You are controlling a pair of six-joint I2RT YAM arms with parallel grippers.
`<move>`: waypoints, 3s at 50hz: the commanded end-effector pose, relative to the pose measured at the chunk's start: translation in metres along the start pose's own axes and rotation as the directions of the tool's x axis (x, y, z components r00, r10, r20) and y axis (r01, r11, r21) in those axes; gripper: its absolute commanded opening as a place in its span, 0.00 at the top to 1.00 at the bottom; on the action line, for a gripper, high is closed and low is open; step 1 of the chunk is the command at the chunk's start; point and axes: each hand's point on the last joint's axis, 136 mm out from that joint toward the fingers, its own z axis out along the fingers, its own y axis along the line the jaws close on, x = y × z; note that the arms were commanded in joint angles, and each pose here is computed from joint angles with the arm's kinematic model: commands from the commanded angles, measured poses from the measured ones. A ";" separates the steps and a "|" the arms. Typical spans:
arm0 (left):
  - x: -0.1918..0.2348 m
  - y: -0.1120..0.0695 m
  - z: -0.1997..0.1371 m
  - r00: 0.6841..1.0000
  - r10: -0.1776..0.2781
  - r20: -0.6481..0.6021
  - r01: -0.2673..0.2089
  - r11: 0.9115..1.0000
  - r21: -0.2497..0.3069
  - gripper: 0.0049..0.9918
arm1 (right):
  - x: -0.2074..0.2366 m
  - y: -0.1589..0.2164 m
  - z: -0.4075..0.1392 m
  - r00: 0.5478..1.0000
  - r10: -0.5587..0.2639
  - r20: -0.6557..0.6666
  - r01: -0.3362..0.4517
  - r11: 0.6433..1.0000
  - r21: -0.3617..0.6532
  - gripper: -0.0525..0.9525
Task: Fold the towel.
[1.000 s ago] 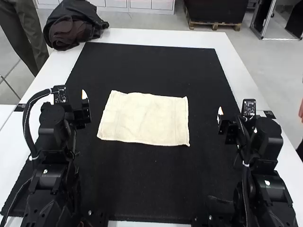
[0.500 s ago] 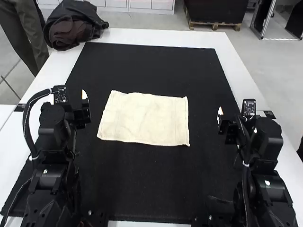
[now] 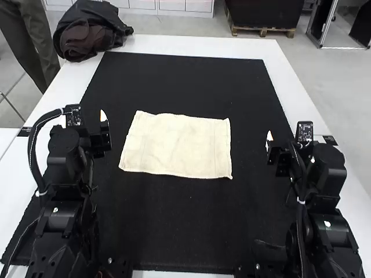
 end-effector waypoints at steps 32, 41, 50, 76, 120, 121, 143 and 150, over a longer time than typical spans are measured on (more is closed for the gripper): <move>-0.002 0.000 -0.001 1.000 -0.011 0.014 0.011 1.000 0.000 0.03 | 0.002 0.000 0.000 1.000 -0.007 -0.003 0.007 1.000 -0.002 0.03; -0.002 -0.001 -0.001 1.000 -0.011 0.013 0.011 1.000 0.001 0.03 | 0.002 -0.001 0.000 1.000 -0.007 -0.004 0.007 1.000 -0.001 0.03; -0.002 -0.001 -0.001 1.000 -0.011 0.013 0.011 1.000 0.001 0.03 | 0.003 -0.001 0.000 1.000 -0.007 -0.005 0.007 1.000 -0.001 0.03; -0.002 0.000 -0.001 1.000 -0.011 0.013 0.011 1.000 0.000 0.03 | 0.003 -0.001 0.000 1.000 -0.007 -0.004 0.007 1.000 -0.001 0.03; -0.002 -0.003 -0.001 1.000 -0.017 0.015 0.017 1.000 0.015 0.03 | 0.003 -0.001 0.000 1.000 -0.009 -0.004 0.009 1.000 0.001 0.03; -0.002 -0.003 -0.001 1.000 -0.019 0.015 0.019 1.000 0.015 0.03 | 0.002 -0.001 0.000 1.000 -0.009 -0.001 0.009 1.000 0.001 0.03; -0.048 0.002 -0.006 0.975 0.101 0.198 -0.098 0.995 -0.026 0.05 | -0.056 -0.012 -0.007 0.963 -0.152 0.224 0.138 0.987 0.080 0.05; -0.091 0.009 -0.017 0.939 0.103 0.328 -0.087 0.994 -0.063 0.06 | -0.085 -0.018 -0.016 0.947 -0.124 0.296 0.102 0.991 0.089 0.05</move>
